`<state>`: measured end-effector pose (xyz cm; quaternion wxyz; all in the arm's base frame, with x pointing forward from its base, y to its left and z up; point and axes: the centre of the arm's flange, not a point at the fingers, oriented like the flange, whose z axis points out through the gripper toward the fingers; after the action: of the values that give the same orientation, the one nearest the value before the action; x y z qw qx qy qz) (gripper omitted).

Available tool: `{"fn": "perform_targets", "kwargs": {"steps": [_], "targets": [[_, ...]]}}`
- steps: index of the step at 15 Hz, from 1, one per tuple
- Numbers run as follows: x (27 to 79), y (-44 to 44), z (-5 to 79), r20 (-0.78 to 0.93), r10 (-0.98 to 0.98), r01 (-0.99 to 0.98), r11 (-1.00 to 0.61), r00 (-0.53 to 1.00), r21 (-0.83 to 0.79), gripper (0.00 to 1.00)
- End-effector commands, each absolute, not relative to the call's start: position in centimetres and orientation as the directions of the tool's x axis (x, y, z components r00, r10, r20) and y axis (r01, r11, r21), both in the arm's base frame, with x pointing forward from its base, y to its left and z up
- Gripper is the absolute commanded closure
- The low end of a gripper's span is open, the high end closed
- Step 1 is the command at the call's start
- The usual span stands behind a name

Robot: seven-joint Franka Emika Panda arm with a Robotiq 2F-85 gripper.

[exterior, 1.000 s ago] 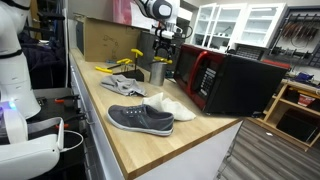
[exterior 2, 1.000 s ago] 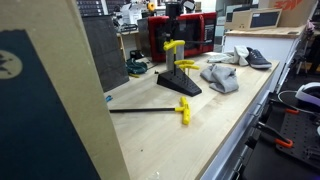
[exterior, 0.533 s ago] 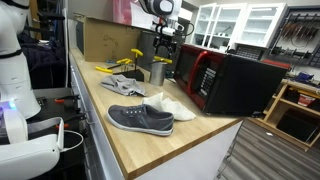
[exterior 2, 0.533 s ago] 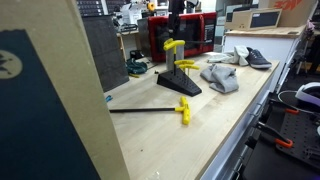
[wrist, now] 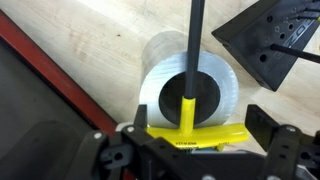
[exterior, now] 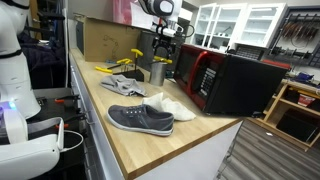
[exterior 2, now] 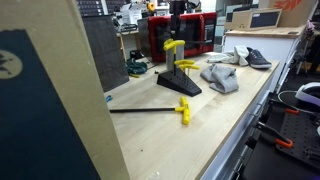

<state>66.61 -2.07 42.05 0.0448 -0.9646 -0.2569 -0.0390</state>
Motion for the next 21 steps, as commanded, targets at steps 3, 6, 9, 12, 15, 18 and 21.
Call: {"fn": "perform_targets", "kwargs": {"steps": [3, 6, 9, 12, 15, 18, 21], "targets": [[66.8, -2.1, 41.2, 0.080, 0.547, 0.552, -0.832, 0.834, -0.066, 0.00], [66.8, -2.1, 41.0, 0.076, 0.554, 0.558, -0.827, 0.829, -0.064, 0.26], [66.7, -2.2, 41.1, 0.076, 0.555, 0.560, -0.826, 0.828, -0.064, 0.49], [66.5, -2.3, 41.2, 0.078, 0.554, 0.558, -0.827, 0.829, -0.063, 0.71], [66.4, -2.4, 41.3, 0.079, 0.553, 0.557, -0.828, 0.830, -0.059, 0.95], [66.3, -2.4, 41.4, 0.082, 0.558, 0.562, -0.826, 0.826, -0.046, 0.96], [66.0, -2.0, 42.4, 0.104, 0.568, 0.574, -0.819, 0.816, -0.026, 0.96]]}}
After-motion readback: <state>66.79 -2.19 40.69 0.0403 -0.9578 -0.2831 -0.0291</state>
